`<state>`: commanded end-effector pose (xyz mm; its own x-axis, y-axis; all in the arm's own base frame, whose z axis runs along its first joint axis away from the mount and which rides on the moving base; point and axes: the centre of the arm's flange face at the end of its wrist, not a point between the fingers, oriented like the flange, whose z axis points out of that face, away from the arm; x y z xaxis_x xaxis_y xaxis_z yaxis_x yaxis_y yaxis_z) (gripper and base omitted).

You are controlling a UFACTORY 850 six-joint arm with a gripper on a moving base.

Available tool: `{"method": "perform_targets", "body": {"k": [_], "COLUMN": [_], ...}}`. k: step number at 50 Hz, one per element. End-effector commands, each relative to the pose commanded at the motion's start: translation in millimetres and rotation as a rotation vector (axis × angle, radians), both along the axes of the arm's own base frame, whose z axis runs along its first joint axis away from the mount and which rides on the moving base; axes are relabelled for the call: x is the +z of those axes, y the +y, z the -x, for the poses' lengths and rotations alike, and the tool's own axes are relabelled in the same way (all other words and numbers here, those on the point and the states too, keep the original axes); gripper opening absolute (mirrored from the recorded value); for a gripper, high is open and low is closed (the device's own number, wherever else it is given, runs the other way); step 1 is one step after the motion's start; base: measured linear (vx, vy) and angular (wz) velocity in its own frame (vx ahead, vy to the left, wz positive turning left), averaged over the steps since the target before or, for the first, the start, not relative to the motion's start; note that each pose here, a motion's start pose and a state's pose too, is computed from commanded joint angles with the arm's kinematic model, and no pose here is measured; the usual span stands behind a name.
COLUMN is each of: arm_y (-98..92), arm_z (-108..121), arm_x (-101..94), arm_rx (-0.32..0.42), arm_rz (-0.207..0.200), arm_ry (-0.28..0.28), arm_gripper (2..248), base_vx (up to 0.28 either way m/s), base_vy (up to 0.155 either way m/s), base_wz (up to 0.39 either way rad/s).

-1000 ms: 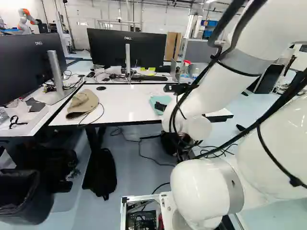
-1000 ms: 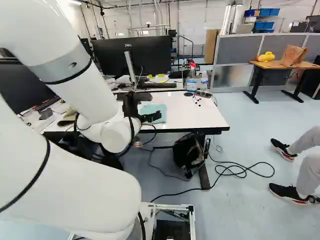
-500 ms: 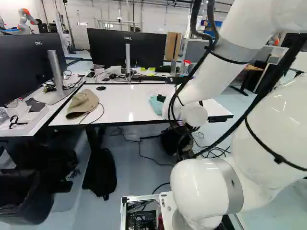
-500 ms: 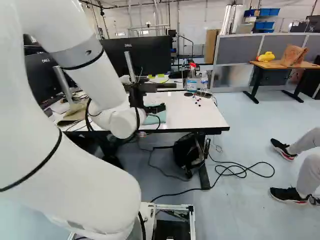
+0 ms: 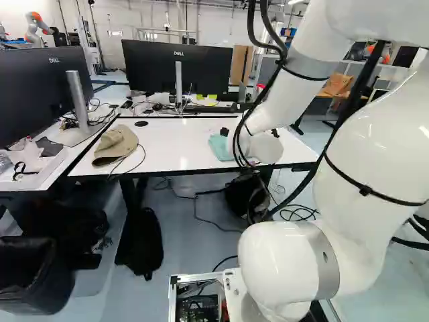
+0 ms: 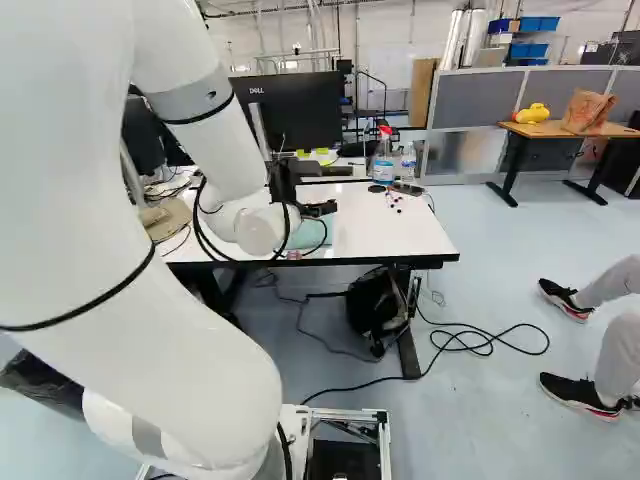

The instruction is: Clean the table with the green towel

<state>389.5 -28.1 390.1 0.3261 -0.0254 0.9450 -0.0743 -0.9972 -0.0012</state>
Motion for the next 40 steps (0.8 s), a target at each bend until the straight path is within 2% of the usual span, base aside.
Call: {"method": "perform_targets", "body": {"k": [40], "arm_y": [-3.9], "arm_z": [-38], "arm_x": [-24.5], "arm_rx": [-0.065], "arm_rz": [-0.065], "arm_ry": [0.292], "arm_gripper": [247], "base_vx": [0.0], "base_vy": [0.0], "base_wz": [0.0]}}
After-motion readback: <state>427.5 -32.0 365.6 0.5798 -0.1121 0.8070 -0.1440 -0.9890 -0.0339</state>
